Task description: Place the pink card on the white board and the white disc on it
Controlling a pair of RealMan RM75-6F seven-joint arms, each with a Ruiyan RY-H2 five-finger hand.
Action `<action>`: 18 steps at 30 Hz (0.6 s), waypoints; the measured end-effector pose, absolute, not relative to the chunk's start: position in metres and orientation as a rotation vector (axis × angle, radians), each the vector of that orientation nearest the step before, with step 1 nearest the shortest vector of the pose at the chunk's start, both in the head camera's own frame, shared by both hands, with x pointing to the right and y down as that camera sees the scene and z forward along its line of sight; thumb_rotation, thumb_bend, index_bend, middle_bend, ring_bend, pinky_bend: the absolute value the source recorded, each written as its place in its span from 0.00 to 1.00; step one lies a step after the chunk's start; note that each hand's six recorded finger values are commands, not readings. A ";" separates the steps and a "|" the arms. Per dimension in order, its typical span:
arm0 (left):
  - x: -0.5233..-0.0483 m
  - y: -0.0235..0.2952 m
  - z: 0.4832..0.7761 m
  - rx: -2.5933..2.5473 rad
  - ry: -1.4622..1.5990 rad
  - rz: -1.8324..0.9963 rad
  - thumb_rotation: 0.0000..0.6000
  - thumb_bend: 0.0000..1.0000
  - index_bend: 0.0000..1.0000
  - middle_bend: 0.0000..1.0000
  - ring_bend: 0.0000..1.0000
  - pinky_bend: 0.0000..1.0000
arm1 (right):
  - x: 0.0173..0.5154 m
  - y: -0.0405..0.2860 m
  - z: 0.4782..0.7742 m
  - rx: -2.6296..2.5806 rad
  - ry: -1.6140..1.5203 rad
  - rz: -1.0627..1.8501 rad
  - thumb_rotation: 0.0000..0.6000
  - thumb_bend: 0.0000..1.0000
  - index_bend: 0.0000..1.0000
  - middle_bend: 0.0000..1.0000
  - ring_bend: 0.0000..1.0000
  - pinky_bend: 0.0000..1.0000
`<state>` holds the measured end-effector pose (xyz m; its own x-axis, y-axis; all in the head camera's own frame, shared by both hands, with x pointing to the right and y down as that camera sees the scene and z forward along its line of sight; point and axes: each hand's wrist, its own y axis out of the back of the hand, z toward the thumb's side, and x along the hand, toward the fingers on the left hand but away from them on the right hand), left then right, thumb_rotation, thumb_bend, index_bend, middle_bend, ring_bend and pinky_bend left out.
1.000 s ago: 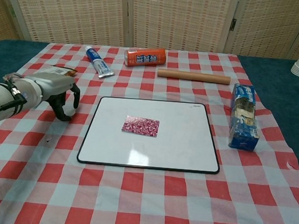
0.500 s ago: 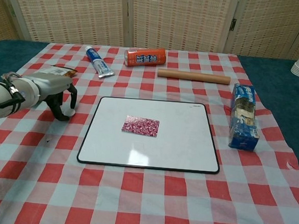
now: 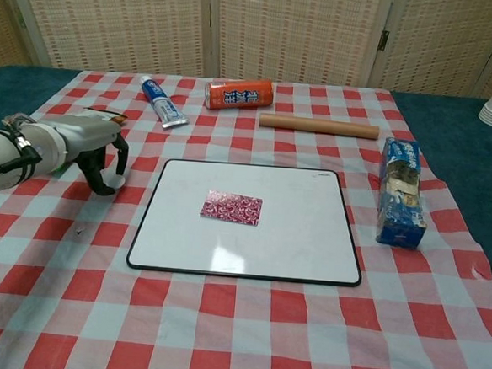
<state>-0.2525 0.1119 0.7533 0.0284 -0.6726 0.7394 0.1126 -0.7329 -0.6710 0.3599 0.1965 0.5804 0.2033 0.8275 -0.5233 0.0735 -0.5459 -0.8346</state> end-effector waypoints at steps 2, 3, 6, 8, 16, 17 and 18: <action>-0.251 0.111 0.752 -1.739 0.571 -1.760 1.00 0.28 0.50 1.00 1.00 1.00 | 0.360 0.196 0.580 -1.796 -0.842 1.402 1.00 0.05 0.00 0.01 0.00 0.01; -0.250 0.110 0.750 -1.742 0.570 -1.755 1.00 0.28 0.50 1.00 1.00 1.00 | 0.360 0.196 0.580 -1.796 -0.842 1.402 1.00 0.05 0.00 0.01 0.00 0.01; -0.242 0.108 0.746 -1.756 0.570 -1.737 1.00 0.28 0.50 1.00 1.00 1.00 | 0.359 0.197 0.582 -1.800 -0.835 1.405 1.00 0.05 0.00 0.01 0.00 0.01; -0.235 0.108 0.742 -1.766 0.569 -1.718 1.00 0.28 0.50 1.00 1.00 1.00 | 0.358 0.197 0.582 -1.803 -0.830 1.405 1.00 0.05 0.00 0.01 0.00 0.01; -0.180 0.106 0.723 -1.826 0.562 -1.610 1.00 0.28 0.50 1.00 1.00 1.00 | 0.361 0.195 0.580 -1.806 -0.847 1.403 1.00 0.05 0.00 0.01 0.00 0.01; -0.173 0.107 0.722 -1.834 0.560 -1.600 1.00 0.28 0.50 1.00 1.00 1.00 | 0.362 0.195 0.580 -1.806 -0.850 1.403 1.00 0.05 0.00 0.01 0.00 0.01; -0.165 0.107 0.721 -1.845 0.559 -1.589 1.00 0.28 0.50 1.00 1.00 1.00 | 0.362 0.195 0.579 -1.807 -0.853 1.402 1.00 0.05 0.00 0.01 0.00 0.01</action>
